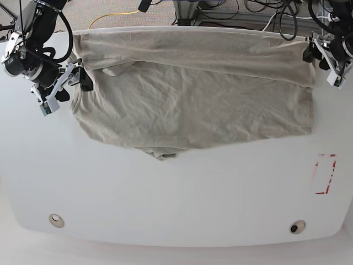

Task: Fold the T-shirt properly
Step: 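Move both open grippers back over the flattened shirt, then lower the right gripper to the shirt's hem corner and grasp it, then lower the left gripper to the opposite hem corner and grasp it, then lift the hem with both grippers and fold it toward the collar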

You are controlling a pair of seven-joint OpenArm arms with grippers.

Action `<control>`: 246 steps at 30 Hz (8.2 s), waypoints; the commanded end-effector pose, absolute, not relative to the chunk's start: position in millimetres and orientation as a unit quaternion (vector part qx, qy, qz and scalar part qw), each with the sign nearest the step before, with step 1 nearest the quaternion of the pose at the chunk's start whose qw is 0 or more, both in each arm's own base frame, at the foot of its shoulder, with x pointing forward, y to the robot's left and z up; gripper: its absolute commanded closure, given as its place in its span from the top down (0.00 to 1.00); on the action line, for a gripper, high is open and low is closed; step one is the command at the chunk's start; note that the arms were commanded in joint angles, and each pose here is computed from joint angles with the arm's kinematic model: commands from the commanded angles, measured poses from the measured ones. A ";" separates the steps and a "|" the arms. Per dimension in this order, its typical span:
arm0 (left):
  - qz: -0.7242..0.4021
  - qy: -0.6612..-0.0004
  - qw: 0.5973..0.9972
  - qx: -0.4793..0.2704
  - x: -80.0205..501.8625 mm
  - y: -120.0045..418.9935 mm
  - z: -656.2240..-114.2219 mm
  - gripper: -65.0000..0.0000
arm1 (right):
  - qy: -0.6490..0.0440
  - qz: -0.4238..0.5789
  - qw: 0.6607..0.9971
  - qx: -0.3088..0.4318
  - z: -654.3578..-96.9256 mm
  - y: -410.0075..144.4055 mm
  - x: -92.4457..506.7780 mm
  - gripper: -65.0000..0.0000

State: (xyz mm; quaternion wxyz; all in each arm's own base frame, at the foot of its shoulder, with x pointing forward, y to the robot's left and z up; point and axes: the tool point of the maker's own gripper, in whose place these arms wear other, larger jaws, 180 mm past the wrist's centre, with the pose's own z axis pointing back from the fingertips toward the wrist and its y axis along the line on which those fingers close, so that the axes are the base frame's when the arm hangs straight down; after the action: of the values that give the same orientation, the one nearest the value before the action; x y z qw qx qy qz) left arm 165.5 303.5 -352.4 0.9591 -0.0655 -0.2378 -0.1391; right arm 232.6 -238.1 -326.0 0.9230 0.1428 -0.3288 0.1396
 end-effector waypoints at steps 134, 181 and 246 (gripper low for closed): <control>0.085 -0.396 0.914 0.010 351.7 354.8 -372.4 0.54 | -0.338 0.177 0.881 0.280 -387.2 -62.4 437.0 0.60; 0.060 -0.364 0.928 -0.059 357.0 325.7 -404.2 0.02 | -0.332 0.211 0.886 0.247 -394.2 -50.6 436.7 0.52; -0.132 -0.395 0.908 0.042 313.8 292.1 -338.4 0.02 | -0.377 0.315 0.866 0.099 -333.9 -78.0 292.6 0.06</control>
State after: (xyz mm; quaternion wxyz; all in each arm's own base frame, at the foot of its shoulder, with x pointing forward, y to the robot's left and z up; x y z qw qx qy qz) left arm 308.0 288.5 -351.7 0.9169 0.0324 -0.3772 -0.1261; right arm 286.7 -78.9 -344.6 0.8738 0.0972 -0.3565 0.3161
